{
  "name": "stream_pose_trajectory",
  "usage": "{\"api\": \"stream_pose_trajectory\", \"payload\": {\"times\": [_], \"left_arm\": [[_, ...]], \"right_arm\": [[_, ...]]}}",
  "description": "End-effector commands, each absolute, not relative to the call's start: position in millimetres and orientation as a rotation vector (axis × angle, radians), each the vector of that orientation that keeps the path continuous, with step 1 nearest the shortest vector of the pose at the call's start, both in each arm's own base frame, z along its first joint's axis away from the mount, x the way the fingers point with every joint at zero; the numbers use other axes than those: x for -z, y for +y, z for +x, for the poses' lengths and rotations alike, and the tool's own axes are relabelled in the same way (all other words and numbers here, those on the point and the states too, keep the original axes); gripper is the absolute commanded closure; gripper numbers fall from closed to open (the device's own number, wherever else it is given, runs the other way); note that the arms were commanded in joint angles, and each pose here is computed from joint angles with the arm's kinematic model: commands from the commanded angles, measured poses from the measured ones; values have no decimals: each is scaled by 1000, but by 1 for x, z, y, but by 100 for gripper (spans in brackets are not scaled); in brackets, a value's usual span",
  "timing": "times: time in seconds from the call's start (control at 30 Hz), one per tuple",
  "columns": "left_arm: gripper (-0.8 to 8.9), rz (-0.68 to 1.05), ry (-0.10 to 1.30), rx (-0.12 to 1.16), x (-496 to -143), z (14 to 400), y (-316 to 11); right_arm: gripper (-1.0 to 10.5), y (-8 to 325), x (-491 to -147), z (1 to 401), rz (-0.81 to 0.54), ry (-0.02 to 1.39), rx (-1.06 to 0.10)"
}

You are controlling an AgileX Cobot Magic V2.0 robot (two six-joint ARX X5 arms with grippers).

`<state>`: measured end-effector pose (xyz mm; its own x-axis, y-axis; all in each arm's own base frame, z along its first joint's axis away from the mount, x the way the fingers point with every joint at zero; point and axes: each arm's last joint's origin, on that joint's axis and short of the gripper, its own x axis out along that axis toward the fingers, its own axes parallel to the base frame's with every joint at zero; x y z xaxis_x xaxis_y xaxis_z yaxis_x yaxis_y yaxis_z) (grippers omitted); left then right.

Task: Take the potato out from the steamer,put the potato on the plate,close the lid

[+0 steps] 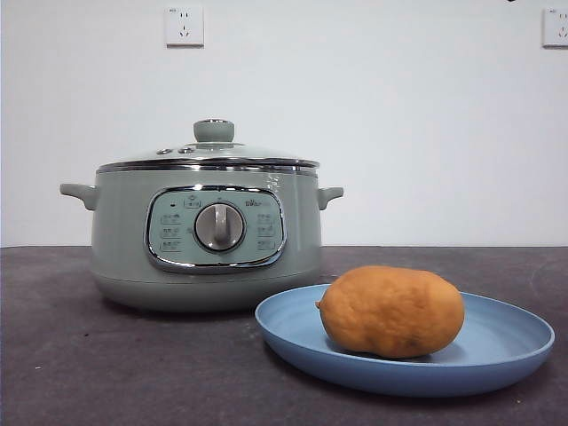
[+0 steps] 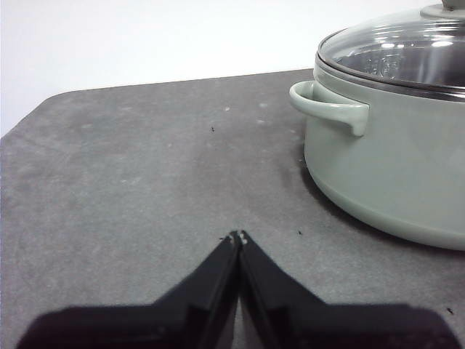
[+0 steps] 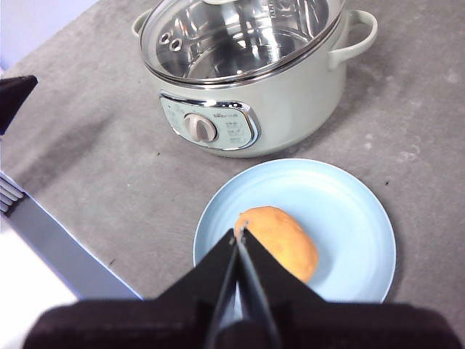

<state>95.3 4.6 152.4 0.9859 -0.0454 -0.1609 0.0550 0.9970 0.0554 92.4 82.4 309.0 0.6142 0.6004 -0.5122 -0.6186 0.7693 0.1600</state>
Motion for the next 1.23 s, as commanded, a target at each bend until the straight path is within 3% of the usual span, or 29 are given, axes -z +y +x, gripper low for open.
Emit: {"api": "stream_pose_trajectory", "payload": {"times": [0.03,0.13,0.3,0.57,0.83,1.07,1.23], "left_arm": [[817,58,170,47,-148,96,5],[817,58,170,47,-148,96,5],[817,58,170,47,-148,96,5],[817,58,170,47,-148,96,5],[817,58,170,47,-148,96,5],[817,58,170,47,-148,96,5],[817,58,170,47,-148,96,5]], "right_arm": [[946,75,-313,90,-64,521,-689],[946,62,-317,88,-26,477,-623],[946,34,-324,81,80,391,-410],[946,9,-311,72,44,127,-160],[946,5,-242,82,98,-5,-107],[946,5,-174,93,144,71,-101],[946,5,-148,96,141,183,-91]]}}
